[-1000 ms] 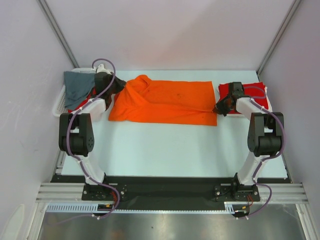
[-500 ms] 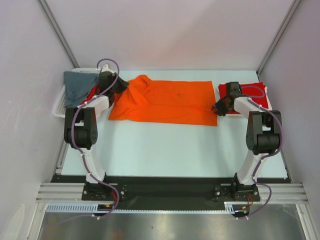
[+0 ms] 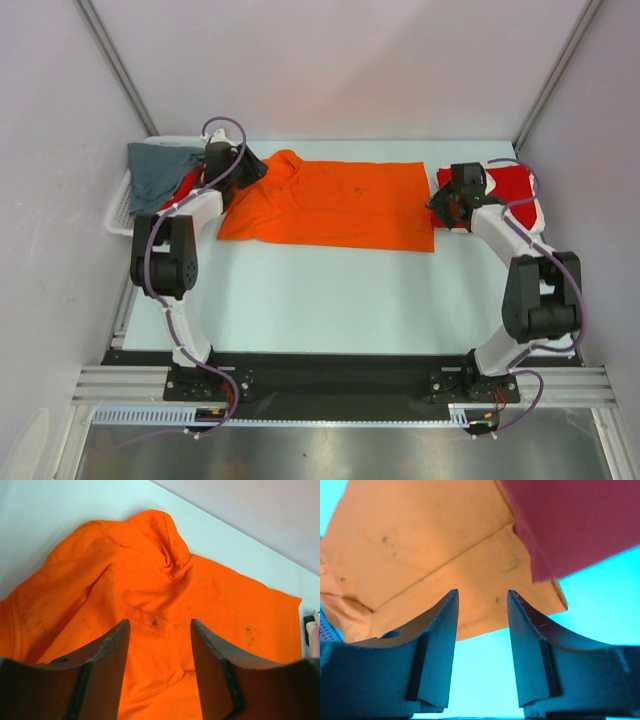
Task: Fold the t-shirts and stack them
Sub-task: Fold the tshirt
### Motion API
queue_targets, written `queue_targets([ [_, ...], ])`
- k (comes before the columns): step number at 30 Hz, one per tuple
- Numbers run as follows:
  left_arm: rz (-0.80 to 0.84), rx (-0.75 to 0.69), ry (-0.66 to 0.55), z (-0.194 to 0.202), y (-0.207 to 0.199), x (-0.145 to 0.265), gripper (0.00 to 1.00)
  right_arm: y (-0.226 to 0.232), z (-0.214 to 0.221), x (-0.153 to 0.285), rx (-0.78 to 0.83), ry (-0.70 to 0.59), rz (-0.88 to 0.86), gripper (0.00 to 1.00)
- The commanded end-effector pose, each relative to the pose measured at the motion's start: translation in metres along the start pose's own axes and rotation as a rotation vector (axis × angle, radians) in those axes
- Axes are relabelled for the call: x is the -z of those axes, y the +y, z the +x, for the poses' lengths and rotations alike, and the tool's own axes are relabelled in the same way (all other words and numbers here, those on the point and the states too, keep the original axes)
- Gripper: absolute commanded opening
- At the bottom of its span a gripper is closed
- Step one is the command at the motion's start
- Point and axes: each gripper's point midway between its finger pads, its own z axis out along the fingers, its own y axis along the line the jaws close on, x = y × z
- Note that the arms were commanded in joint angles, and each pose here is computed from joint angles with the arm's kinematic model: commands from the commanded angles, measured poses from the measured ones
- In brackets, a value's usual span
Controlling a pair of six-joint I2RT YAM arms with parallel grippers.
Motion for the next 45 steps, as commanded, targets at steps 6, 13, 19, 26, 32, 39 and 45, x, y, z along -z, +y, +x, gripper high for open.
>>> queue_targets([
  [6,0.001,-0.078,-0.128,-0.022,-0.045,0.09,0.68,-0.017,0.033,0.017,0.006,-0.108,-0.078,0.45],
  [13,-0.066,-0.005,-0.228,-0.006,-0.025,0.154,0.7,-0.046,0.044,0.014,-0.133,-0.198,-0.075,0.44],
  [19,-0.113,0.105,-0.293,0.013,0.0,0.191,0.68,-0.058,0.045,0.002,-0.218,-0.208,-0.015,0.37],
  [26,-0.158,0.216,-0.346,0.023,0.019,0.208,0.68,-0.069,0.064,-0.019,-0.29,-0.147,0.029,0.36],
  [32,-0.225,0.267,-0.368,0.024,0.032,0.218,0.68,-0.079,0.066,-0.026,-0.306,-0.161,0.072,0.34],
  [39,-0.248,0.315,-0.401,0.039,0.051,0.218,0.68,-0.095,0.06,-0.026,-0.304,-0.197,0.124,0.05],
  [45,-0.295,0.339,-0.374,0.056,0.067,0.203,0.68,-0.101,0.057,-0.01,-0.282,-0.21,0.116,0.02],
])
